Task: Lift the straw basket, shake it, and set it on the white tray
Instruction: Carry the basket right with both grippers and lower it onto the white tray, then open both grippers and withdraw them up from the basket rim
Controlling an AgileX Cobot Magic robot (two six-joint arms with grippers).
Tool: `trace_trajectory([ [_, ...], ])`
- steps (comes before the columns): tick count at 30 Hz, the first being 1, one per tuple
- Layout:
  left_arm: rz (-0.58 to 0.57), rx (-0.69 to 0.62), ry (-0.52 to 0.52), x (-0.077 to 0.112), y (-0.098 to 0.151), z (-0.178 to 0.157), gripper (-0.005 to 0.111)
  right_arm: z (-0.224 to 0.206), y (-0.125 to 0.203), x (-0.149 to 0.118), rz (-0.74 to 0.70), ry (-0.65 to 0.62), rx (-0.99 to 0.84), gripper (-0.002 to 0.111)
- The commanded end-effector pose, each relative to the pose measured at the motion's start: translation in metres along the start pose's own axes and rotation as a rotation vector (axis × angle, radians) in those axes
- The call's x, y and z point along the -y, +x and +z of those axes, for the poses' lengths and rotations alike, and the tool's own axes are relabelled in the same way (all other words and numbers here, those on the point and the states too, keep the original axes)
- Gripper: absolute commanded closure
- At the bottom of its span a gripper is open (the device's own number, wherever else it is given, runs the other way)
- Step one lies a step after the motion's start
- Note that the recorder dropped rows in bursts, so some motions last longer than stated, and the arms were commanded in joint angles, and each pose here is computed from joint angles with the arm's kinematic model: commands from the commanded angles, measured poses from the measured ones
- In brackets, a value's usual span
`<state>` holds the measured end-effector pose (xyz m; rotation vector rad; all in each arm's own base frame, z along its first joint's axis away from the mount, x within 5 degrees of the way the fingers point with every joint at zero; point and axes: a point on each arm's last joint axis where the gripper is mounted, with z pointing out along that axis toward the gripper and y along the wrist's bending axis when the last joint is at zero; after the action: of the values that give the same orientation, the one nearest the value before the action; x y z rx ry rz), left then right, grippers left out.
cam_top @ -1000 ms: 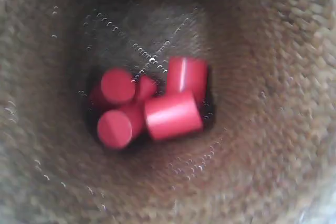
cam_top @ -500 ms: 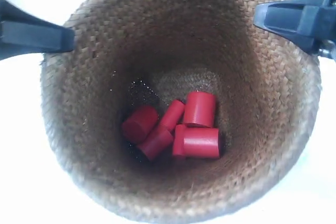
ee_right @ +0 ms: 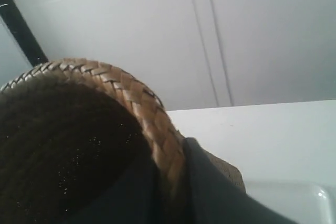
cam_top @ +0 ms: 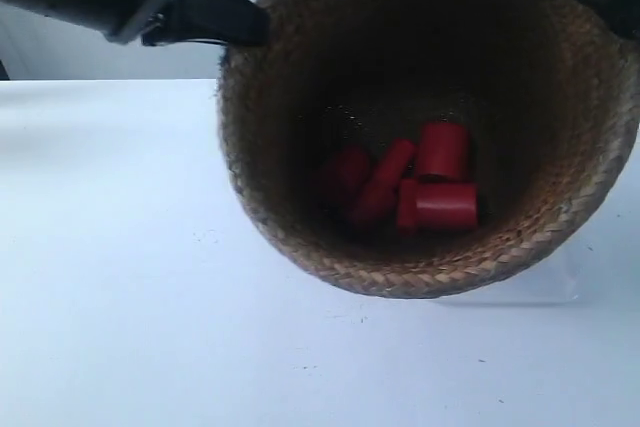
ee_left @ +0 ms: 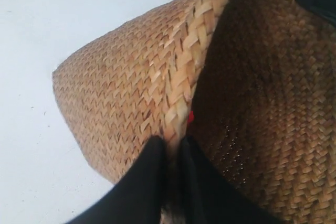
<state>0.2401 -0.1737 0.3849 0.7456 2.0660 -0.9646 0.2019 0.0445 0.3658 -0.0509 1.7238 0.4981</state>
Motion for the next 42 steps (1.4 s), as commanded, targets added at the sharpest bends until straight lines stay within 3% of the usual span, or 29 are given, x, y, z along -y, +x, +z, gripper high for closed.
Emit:
trace_trajectory([
  [1, 0.013, -0.105, -0.030, -0.014, -0.005, 0.034, 0.107, 0.002, -0.008, 0.044, 0.066, 0.287, 0.091, 0.108],
  [12, -0.055, -0.113, -0.007, -0.033, -0.035, 0.075, 0.107, 0.022, 0.010, 0.124, 0.118, 0.510, -0.040, 0.108],
  [20, -0.056, -0.147, 0.022, -0.046, -0.046, 0.102, 0.107, 0.014, -0.016, 0.131, 0.104, 0.528, 0.035, 0.108],
  [28, -0.071, -0.179, 0.012, -0.063, -0.040, 0.125, 0.107, 0.030, 0.000, 0.150, 0.137, 0.560, -0.035, 0.108],
  [35, -0.062, -0.153, 0.019, -0.062, -0.046, 0.125, 0.107, 0.033, 0.003, 0.158, 0.141, 0.598, -0.041, 0.107],
  [38, -0.062, -0.151, 0.018, -0.062, -0.046, 0.125, 0.105, 0.034, 0.002, 0.157, 0.141, 0.593, -0.041, 0.095],
  [42, -0.062, -0.153, 0.019, -0.062, -0.046, 0.125, 0.085, 0.034, 0.003, 0.156, 0.143, 0.579, -0.047, 0.063],
])
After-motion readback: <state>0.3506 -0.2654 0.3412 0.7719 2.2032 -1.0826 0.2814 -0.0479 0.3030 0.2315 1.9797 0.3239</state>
